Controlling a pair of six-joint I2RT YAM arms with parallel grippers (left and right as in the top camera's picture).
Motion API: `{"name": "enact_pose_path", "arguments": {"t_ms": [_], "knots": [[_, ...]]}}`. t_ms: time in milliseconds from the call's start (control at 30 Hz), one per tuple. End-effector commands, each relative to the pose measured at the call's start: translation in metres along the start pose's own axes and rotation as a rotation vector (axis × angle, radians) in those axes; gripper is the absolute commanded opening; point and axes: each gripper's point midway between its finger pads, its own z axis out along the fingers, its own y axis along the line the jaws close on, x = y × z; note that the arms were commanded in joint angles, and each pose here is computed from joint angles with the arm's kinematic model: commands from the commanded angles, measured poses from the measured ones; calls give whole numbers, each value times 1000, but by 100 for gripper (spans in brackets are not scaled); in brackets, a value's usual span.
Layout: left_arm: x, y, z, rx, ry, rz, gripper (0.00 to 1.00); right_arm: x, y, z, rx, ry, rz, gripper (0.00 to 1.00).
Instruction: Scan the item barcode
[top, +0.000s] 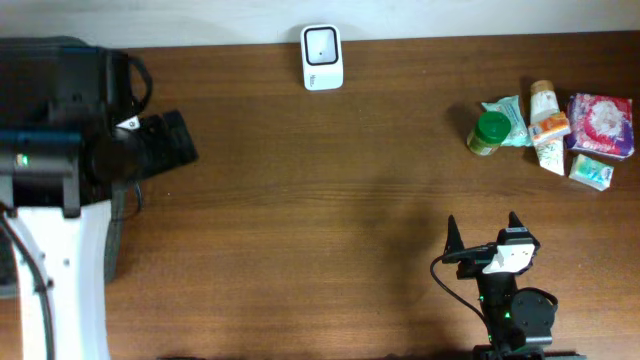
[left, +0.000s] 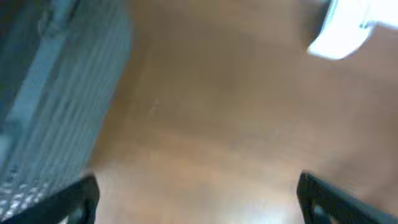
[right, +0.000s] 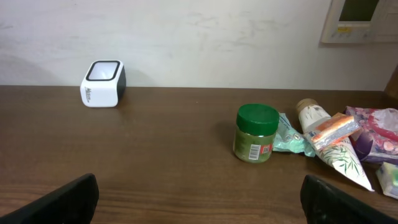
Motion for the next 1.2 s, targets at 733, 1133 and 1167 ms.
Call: {"name": "enact_pose_path", "arguments": {"t_ms": [733, 1133, 1167], "knots": [[141, -10, 18, 466, -746, 352, 99, 3, 2, 0, -5, 3, 7, 99], [132, -17, 52, 505, -1051, 332, 99, 3, 2, 0, -5, 3, 7, 99], [133, -16, 54, 503, -1064, 328, 99, 3, 2, 0, -5, 3, 7, 99]]}}
